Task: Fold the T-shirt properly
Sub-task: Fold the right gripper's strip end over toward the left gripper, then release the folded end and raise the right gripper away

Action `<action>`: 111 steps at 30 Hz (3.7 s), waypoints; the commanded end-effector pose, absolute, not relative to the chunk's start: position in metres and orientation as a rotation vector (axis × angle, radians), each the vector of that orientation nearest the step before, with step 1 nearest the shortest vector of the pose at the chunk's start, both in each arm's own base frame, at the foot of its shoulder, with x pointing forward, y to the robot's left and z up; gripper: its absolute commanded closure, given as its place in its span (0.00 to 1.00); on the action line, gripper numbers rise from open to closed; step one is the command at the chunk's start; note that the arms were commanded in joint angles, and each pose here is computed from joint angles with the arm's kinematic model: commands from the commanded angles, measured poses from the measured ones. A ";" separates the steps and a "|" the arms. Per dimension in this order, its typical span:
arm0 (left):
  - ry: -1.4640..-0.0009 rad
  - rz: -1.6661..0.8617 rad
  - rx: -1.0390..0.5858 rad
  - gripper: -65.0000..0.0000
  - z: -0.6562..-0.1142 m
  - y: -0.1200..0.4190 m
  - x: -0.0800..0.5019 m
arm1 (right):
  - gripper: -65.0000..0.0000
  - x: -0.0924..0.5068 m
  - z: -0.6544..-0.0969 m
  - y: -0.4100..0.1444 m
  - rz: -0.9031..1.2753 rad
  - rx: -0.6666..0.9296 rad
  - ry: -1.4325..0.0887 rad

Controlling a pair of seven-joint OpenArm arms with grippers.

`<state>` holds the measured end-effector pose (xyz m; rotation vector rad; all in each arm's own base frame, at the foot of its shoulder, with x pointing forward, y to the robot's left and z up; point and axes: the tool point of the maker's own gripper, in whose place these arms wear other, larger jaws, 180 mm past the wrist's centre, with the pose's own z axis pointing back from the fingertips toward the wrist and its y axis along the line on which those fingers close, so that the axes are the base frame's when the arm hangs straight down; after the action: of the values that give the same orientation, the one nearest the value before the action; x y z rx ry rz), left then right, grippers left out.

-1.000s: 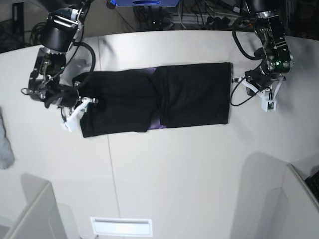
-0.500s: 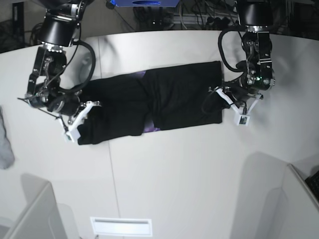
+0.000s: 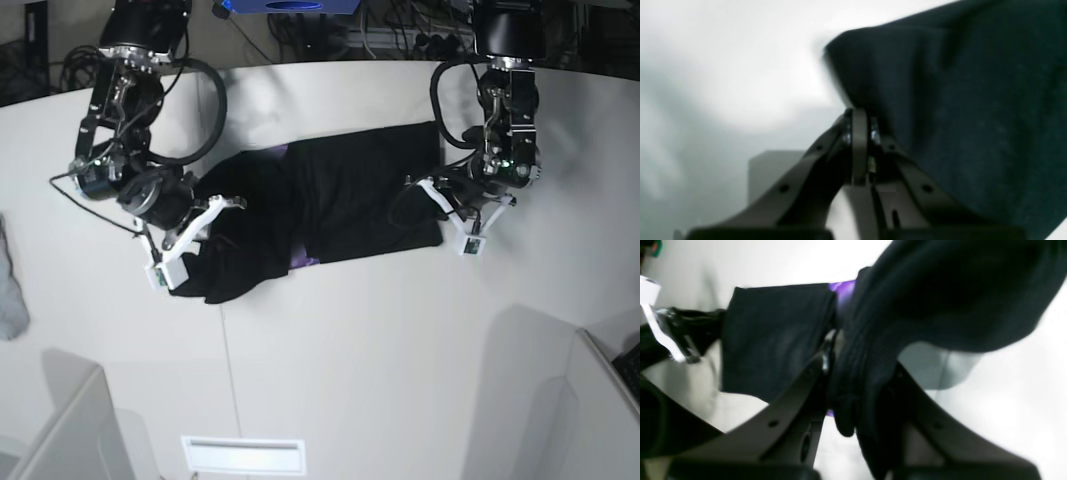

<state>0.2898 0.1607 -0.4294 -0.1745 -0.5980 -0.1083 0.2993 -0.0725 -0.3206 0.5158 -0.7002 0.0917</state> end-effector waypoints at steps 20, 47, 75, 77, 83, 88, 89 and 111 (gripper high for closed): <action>-0.603 -0.196 -0.188 1.00 -0.421 0.138 0.306 | 1.00 0.294 -0.279 0.006 0.173 0.701 -0.797; -0.587 -0.189 -0.182 1.00 -0.425 0.142 0.296 | 1.00 0.266 -0.326 0.064 0.214 0.806 -0.737; -0.600 0.036 -0.016 1.00 -0.398 0.270 0.239 | 0.97 0.269 -0.372 0.076 0.145 0.793 -0.624; -0.615 0.041 -0.025 1.00 -0.392 0.281 0.231 | 0.73 0.270 -0.371 0.075 0.132 0.788 -0.625; -0.616 0.130 0.053 1.00 -0.382 0.330 0.207 | 0.45 0.277 -0.346 0.074 0.124 0.796 -0.689; -0.620 0.144 0.084 1.00 -0.376 0.345 0.203 | 0.45 0.273 -0.334 0.089 0.173 0.811 -0.683; -0.621 0.144 0.084 1.00 -0.376 0.344 0.203 | 0.45 0.271 -0.334 0.094 0.181 0.812 -0.675; -0.638 0.142 0.055 1.00 -0.376 0.331 0.206 | 0.53 0.272 -0.311 0.122 0.301 0.825 -0.707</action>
<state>0.1983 0.3298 -0.3876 0.0475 -0.5948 0.1622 0.2688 0.1180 -0.3225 0.7990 -0.6744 0.3002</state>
